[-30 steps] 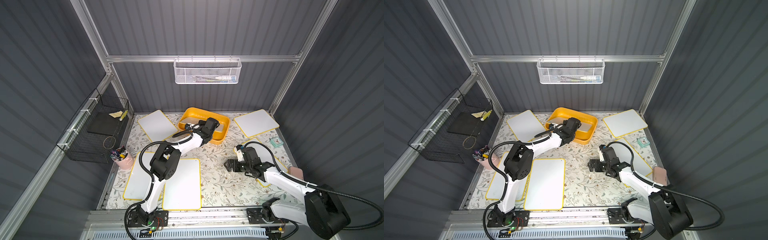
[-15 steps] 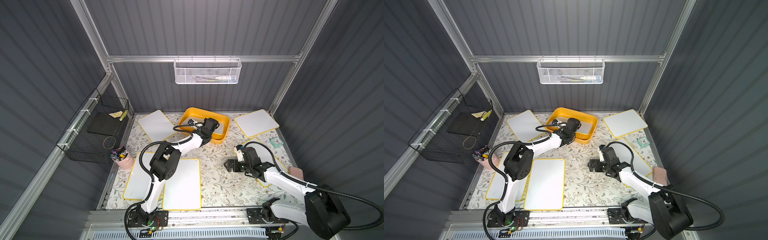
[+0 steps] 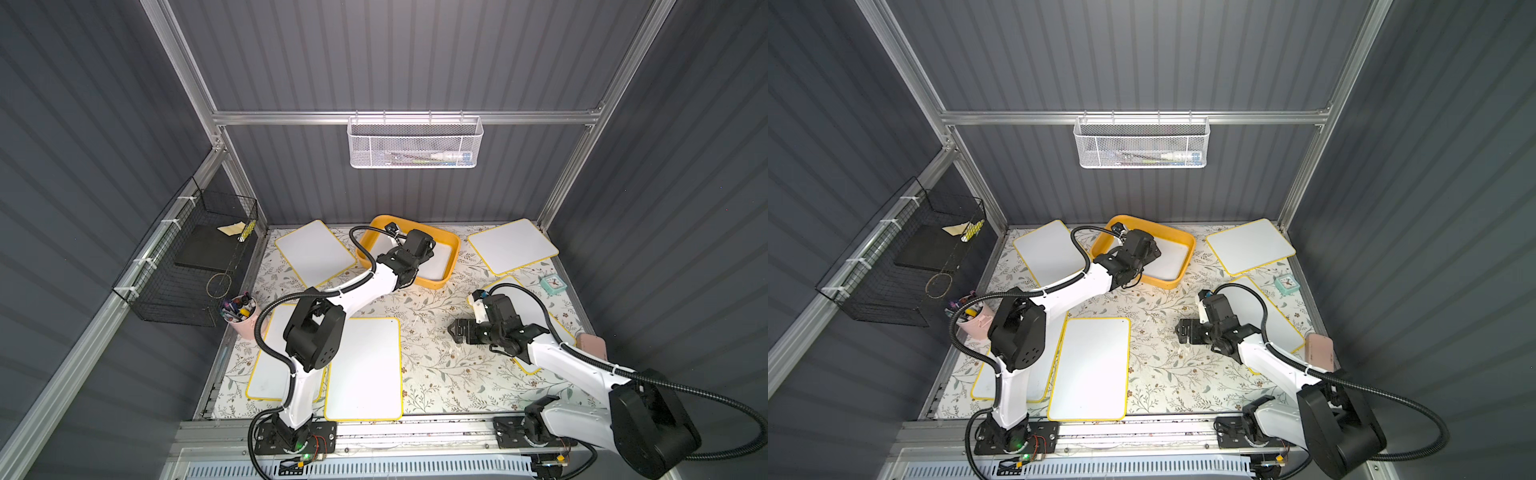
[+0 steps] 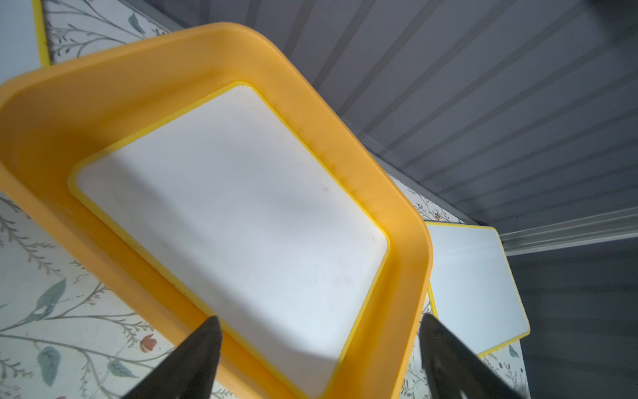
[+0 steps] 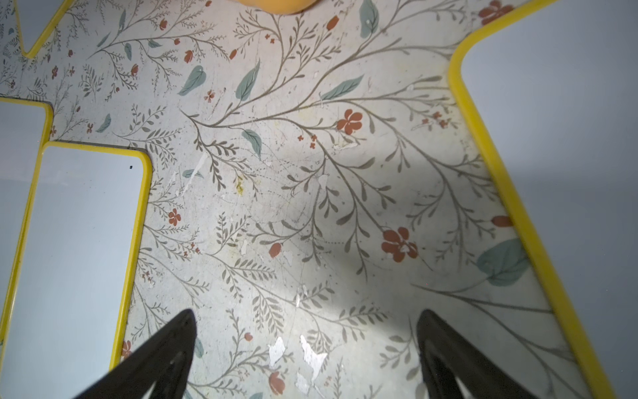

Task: Put the whiteboard into the storage box
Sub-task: Place the whiteboard in the storage box.

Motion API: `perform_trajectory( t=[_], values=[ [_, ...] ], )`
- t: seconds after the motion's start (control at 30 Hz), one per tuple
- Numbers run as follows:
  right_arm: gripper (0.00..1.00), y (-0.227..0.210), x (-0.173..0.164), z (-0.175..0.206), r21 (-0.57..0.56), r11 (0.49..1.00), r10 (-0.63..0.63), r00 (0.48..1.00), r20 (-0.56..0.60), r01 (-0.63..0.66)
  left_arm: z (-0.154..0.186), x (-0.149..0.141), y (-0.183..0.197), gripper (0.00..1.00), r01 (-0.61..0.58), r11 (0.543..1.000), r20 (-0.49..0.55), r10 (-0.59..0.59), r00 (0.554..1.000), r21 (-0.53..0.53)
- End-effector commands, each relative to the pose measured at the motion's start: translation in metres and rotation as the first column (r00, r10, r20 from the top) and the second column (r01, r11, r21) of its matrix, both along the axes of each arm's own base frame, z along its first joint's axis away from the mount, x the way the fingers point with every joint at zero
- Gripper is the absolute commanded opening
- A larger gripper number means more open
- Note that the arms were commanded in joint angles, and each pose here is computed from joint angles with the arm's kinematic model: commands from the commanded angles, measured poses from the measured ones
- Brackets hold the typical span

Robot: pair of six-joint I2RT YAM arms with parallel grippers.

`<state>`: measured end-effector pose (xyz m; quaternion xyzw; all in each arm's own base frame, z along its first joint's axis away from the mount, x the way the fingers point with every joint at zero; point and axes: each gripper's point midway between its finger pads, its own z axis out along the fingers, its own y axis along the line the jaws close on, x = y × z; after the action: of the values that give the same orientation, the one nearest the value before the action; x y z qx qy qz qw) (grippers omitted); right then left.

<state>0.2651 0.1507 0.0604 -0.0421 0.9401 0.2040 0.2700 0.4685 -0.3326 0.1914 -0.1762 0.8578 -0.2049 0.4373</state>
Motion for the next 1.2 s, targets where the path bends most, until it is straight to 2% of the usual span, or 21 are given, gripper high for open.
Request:
perform_trajectory(
  t=[0.0,0.17,0.27,0.37,0.47,0.6,0.83,0.93,1.07,1.17],
  values=[
    [0.99,0.004,0.004,0.005,-0.002,1.000,0.014,1.000,0.015,-0.014,0.006,-0.016,0.016,0.90,0.072,0.991,-0.005,-0.071,0.997,0.114],
    [0.99,0.005,0.004,0.003,-0.003,1.000,0.020,1.000,0.001,-0.020,-0.001,-0.043,0.042,0.89,0.117,0.970,-0.038,-0.112,0.993,0.214],
    [0.99,0.006,0.005,0.000,-0.007,1.000,0.023,1.000,-0.015,-0.023,-0.004,-0.062,0.048,0.88,0.192,0.951,-0.094,-0.174,0.980,0.241],
    [0.99,0.008,0.004,-0.001,-0.009,1.000,0.029,0.999,-0.025,-0.030,-0.026,-0.087,0.068,0.89,0.238,0.926,-0.181,-0.191,0.965,0.292],
    [0.99,0.008,0.006,-0.004,-0.032,0.999,0.025,0.999,-0.028,-0.026,-0.040,-0.105,0.077,0.90,0.333,0.919,-0.239,-0.282,0.929,0.211],
    [0.99,0.017,0.004,-0.009,-0.088,0.994,0.066,0.997,-0.046,-0.070,-0.061,-0.125,0.096,0.90,0.369,0.927,-0.289,-0.336,0.896,0.065],
    [0.99,0.049,-0.004,-0.017,-0.225,0.957,0.176,0.983,-0.049,-0.182,-0.092,-0.148,0.122,0.89,0.377,0.926,-0.409,-0.335,0.849,0.024],
    [0.99,0.074,-0.006,-0.020,-0.220,0.949,0.220,0.974,-0.045,-0.225,-0.103,-0.154,0.124,0.89,0.384,0.923,-0.449,-0.336,0.828,0.016],
    [0.99,0.104,-0.001,-0.012,-0.296,0.913,0.288,0.958,-0.014,-0.279,-0.107,-0.150,0.140,0.89,0.313,0.949,-0.445,-0.265,0.856,0.037],
    [0.99,0.127,0.006,-0.009,-0.344,0.884,0.334,0.943,-0.008,-0.316,-0.106,-0.143,0.154,0.89,0.230,0.973,-0.417,-0.216,0.883,-0.017]
  ],
)
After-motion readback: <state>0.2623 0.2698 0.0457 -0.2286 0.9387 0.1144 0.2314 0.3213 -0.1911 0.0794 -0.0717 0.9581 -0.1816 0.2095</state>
